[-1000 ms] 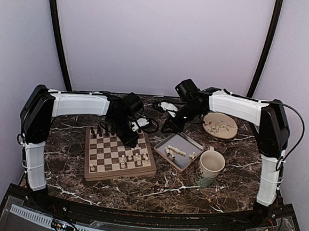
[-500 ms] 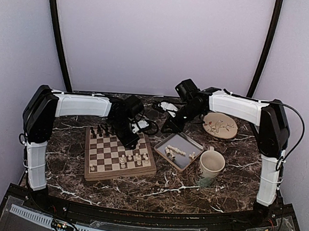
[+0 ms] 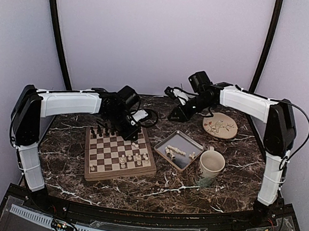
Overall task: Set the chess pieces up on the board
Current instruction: Pick up the pawn from the chessboard, then place the pawn on d2.
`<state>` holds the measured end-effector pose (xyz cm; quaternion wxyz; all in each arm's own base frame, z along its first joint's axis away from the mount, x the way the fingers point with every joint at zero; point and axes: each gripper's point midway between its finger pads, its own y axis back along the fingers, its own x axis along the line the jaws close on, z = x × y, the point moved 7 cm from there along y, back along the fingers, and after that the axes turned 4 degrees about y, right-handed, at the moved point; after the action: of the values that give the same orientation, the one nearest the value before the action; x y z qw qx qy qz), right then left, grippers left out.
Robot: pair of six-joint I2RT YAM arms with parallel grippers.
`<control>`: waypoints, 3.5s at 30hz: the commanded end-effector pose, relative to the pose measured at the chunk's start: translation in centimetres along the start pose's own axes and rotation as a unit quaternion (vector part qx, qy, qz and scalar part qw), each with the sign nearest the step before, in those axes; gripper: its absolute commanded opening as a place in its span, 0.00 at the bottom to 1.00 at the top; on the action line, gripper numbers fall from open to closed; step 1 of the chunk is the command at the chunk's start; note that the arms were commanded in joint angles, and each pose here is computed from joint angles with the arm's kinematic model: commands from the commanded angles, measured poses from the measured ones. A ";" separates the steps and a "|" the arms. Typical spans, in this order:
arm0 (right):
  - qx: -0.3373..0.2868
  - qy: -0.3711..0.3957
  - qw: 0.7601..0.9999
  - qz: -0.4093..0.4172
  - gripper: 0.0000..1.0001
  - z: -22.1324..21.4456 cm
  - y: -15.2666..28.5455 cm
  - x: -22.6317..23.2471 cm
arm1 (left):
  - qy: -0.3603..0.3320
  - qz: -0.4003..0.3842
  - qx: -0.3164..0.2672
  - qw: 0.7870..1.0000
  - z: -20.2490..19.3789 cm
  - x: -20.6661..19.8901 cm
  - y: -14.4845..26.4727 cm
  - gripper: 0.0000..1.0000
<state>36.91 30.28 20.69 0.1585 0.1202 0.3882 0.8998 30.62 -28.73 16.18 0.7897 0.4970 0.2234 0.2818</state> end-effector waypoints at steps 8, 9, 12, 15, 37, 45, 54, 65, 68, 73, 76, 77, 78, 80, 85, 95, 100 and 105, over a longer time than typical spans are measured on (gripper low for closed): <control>-0.062 -0.098 0.983 0.141 0.37 0.5 -0.6 1.3 | 0.008 -0.004 -0.059 0.998 1.1 -0.3 2.2 0.04; -0.062 -0.100 0.982 0.147 0.36 0.5 -0.8 1.3 | 0.009 -0.003 -0.058 0.998 1.0 -0.3 2.3 0.04; -0.062 -0.100 0.983 0.144 0.36 0.6 -1.0 1.1 | 0.014 0.003 -0.055 0.998 0.7 -0.1 2.6 0.04; -0.059 -0.094 0.984 0.136 0.36 0.4 -1.0 1.1 | 0.028 0.008 -0.041 0.999 -0.1 0.1 3.1 0.04; -0.047 -0.064 0.990 0.115 0.36 -0.3 -0.7 1.1 | 0.077 -0.025 0.067 0.994 -9.1 -0.4 2.5 0.07; -0.044 -0.059 0.991 0.108 0.36 -0.4 -0.6 1.1 | 0.076 -0.031 0.083 0.993 -9.6 -0.4 1.5 0.07; -0.042 -0.060 0.991 0.109 0.36 -0.5 -0.8 1.1 | 0.079 -0.032 0.097 0.992 -10.2 -0.4 0.6 0.08; -0.039 -0.060 0.991 0.110 0.36 -0.6 -0.9 1.0 | 0.075 -0.026 0.111 0.991 -10.4 -0.5 -0.5 0.10; -0.039 -0.060 0.991 0.110 0.36 -0.7 -1.0 1.0 | 0.075 -0.023 0.111 0.991 -10.3 -0.4 -0.6 0.10; -0.036 -0.061 0.991 0.111 0.36 -0.9 -1.1 1.0 | 0.075 -0.019 0.113 0.991 -10.3 -0.3 -0.8 0.14; -0.035 -0.062 0.991 0.111 0.36 -0.9 -1.1 1.0 | 0.074 -0.016 0.117 0.990 -10.4 -0.3 -0.7 0.19; -0.035 -0.062 0.991 0.111 0.36 -0.9 -1.1 1.0 | 0.075 -0.015 0.116 0.990 -10.4 -0.3 -0.6 0.21; -0.036 -0.061 0.991 0.111 0.36 -0.8 -1.1 1.0 | 0.075 -0.015 0.114 0.990 -10.4 -0.3 -0.5 0.23; -0.036 -0.062 0.991 0.113 0.36 -0.9 -1.2 1.0 | 0.076 -0.013 0.111 0.991 -10.3 -0.3 -0.3 0.25; -0.036 -0.061 0.991 0.113 0.36 -0.8 -1.2 1.1 | 0.078 -0.014 0.093 0.992 -9.7 -0.3 0.3 0.27; -0.024 -0.025 0.996 0.080 0.36 0.4 -1.6 2.5 | 0.091 -0.015 0.022 0.995 -8.4 0.1 5.2 0.37; 0.002 0.025 0.998 0.052 0.37 1.4 -3.6 5.8 | 0.146 0.005 -0.059 0.988 -7.9 3.0 7.7 0.38; 0.029 0.061 0.997 0.021 0.38 2.3 -6.0 8.4 | 0.204 0.060 -0.123 0.969 -7.8 5.9 8.7 0.39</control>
<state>31.35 36.81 18.20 0.0859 0.1267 0.4029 0.9024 26.95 -17.87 20.14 0.7727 0.3881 0.3130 0.3930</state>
